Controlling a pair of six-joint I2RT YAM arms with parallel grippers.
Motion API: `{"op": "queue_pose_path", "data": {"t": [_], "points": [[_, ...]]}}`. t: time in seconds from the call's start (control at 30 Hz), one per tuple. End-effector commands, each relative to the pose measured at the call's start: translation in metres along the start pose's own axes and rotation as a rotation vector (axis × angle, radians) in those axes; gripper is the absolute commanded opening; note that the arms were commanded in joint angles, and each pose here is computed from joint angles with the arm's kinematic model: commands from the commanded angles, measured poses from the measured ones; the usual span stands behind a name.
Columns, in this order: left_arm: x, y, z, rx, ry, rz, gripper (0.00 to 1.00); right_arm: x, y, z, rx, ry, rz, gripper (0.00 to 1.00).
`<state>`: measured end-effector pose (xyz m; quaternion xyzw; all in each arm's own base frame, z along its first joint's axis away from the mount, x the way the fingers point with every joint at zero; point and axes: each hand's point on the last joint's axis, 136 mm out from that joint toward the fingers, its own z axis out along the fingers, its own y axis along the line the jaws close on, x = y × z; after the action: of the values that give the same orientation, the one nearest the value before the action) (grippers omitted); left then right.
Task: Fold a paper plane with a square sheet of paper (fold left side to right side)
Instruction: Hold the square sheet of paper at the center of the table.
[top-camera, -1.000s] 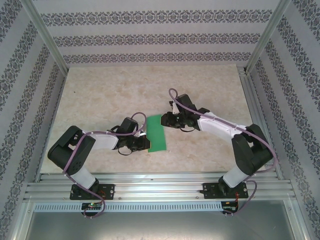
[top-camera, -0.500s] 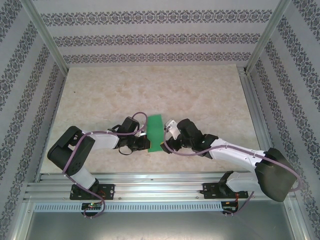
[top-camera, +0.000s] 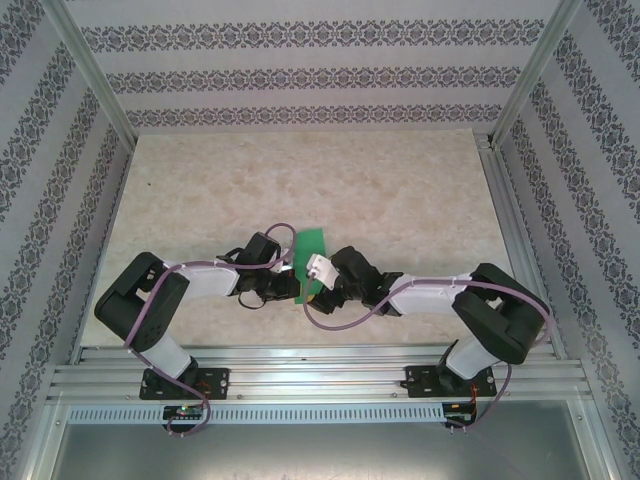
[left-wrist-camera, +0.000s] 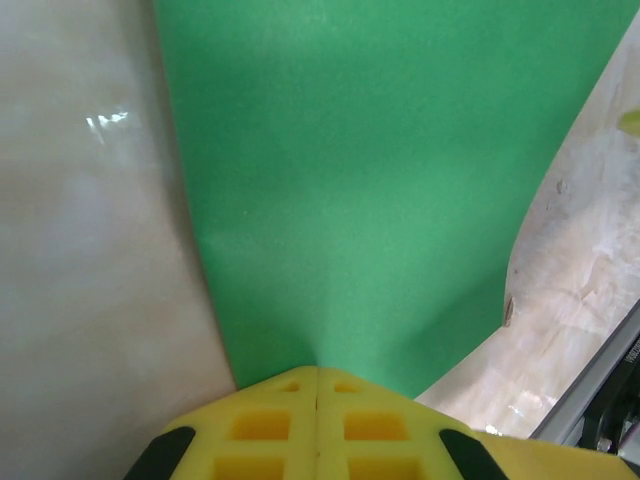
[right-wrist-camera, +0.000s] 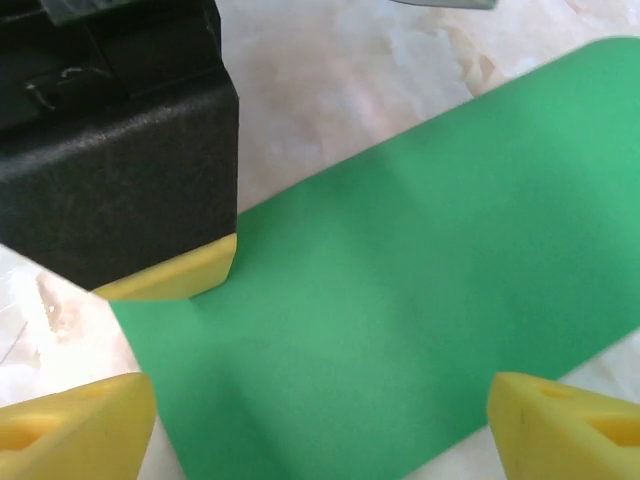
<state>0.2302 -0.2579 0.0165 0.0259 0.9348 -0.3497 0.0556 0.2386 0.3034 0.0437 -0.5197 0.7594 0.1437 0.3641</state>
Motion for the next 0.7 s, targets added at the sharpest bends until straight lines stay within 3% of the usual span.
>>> {"op": "queue_pose_path", "data": {"t": [0.0, 0.23, 0.67], "points": [[0.015, 0.025, 0.001, -0.121, 0.032, -0.008, 0.06, -0.017, 0.000, 0.007, -0.012, -0.023, -0.046, 0.81], [0.015, 0.025, 0.001, -0.127, 0.034, -0.004, 0.06, -0.015, 0.005, 0.017, -0.061, -0.003, -0.003, 0.75], [0.014, 0.022, 0.003, -0.123, 0.034, -0.002, 0.06, 0.026, 0.013, 0.028, -0.104, 0.200, 0.068, 0.74]]}}
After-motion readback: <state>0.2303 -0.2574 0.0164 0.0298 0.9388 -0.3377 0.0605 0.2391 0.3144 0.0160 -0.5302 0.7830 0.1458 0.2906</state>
